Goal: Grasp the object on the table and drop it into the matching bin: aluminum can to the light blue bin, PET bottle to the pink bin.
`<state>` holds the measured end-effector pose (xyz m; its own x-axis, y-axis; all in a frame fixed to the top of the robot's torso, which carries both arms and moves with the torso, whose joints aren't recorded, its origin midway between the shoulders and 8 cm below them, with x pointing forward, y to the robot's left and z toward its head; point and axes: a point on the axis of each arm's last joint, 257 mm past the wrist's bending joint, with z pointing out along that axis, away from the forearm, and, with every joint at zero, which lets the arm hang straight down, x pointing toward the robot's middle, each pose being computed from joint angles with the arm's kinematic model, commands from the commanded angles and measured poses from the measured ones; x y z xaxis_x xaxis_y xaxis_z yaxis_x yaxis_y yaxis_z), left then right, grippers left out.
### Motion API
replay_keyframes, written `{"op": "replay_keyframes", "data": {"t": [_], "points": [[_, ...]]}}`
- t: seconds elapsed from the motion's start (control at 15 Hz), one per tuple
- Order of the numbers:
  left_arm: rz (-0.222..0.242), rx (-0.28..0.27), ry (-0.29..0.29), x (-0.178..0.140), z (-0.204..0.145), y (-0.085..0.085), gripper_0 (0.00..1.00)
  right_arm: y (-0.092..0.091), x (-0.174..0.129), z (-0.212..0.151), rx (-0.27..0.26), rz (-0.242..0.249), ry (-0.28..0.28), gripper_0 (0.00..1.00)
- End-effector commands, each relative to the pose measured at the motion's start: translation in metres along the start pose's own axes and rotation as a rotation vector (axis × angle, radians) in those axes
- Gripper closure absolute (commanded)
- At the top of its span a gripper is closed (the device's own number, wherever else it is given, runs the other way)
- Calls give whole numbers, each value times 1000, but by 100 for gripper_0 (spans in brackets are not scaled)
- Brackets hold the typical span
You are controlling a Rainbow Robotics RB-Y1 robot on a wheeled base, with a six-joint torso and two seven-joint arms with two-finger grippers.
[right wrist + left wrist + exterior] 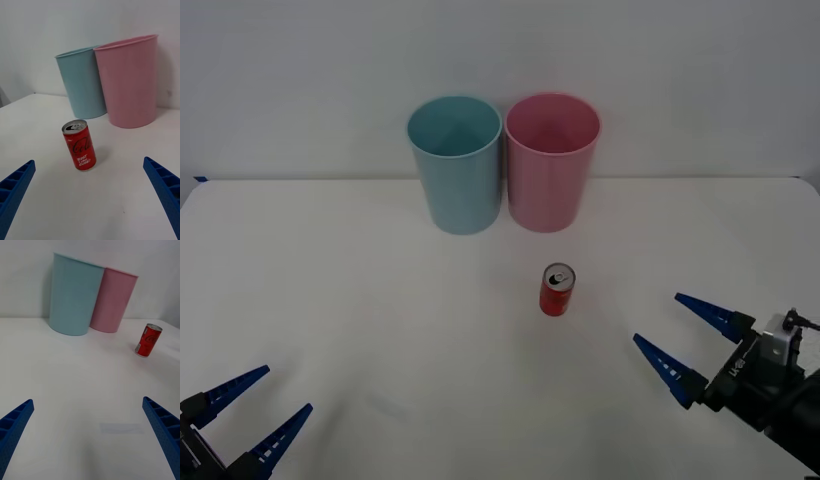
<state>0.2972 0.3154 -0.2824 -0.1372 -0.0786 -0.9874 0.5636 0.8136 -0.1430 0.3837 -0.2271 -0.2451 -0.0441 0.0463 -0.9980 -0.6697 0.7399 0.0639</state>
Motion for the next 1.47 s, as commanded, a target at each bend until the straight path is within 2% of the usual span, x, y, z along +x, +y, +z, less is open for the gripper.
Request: {"op": "replay_keyframes", "data": {"t": [0.07, 0.67, 0.87, 1.47], "points": [[0, 0, 0, 0, 0, 0, 0, -4, 15, 27, 2, 0, 6, 0], [0, 0, 0, 0, 0, 0, 0, 5, 46, 78, 23, 19, 21, 0], [0, 0, 0, 0, 0, 0, 0, 8, 54, 97, 19, 40, 18, 0], [0, 0, 0, 0, 0, 0, 0, 21, 63, 139, 81, 16, 29, 0]]}}
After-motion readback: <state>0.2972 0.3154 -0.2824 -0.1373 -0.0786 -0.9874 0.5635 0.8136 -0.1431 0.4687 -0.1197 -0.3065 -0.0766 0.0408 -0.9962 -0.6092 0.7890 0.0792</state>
